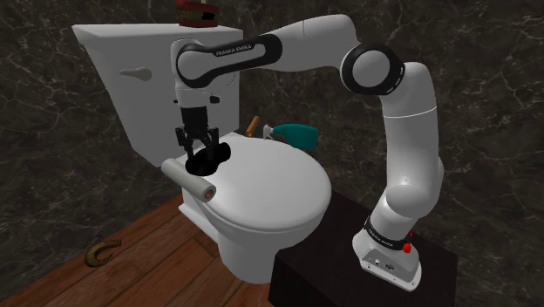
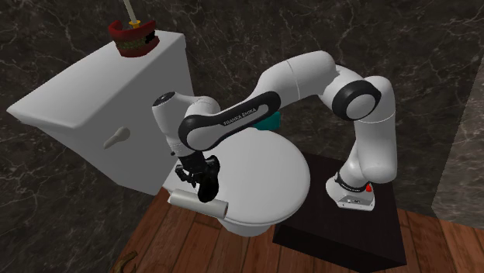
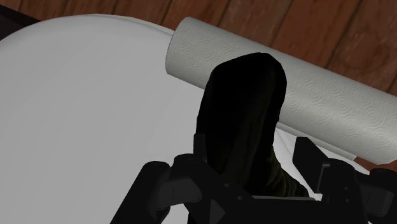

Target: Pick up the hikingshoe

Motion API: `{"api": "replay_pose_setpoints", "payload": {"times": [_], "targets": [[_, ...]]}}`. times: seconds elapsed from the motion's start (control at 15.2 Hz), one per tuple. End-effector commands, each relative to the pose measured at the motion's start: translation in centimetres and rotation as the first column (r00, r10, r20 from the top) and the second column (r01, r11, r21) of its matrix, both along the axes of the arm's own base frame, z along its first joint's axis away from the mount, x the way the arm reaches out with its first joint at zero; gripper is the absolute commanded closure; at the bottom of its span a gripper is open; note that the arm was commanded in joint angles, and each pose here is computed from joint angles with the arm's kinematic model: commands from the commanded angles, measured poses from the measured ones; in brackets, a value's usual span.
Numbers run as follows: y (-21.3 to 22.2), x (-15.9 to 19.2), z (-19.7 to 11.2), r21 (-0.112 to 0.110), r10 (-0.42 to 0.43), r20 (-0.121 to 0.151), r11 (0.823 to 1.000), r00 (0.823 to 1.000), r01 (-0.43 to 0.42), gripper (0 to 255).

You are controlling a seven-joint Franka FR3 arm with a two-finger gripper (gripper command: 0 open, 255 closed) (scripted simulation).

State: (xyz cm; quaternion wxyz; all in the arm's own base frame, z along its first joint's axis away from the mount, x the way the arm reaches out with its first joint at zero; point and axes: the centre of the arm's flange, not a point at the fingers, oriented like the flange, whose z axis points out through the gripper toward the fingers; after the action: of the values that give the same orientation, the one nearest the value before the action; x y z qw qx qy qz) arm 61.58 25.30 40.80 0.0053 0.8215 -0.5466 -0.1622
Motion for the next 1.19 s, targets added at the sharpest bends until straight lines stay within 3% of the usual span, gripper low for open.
{"api": "replay_pose_setpoints", "payload": {"times": [0.0,0.46,1.12], "targets": [[0.0,0.0,-0.1,0.0,-0.001,0.0,1.0,1.0,0.001,255],[-0.1,0.0,0.0,0.0,-0.001,0.0,1.0,1.0,0.001,255],[-0.1,0.0,5.2,0.0,-0.001,0.0,1.0,1.0,0.001,255]]}}
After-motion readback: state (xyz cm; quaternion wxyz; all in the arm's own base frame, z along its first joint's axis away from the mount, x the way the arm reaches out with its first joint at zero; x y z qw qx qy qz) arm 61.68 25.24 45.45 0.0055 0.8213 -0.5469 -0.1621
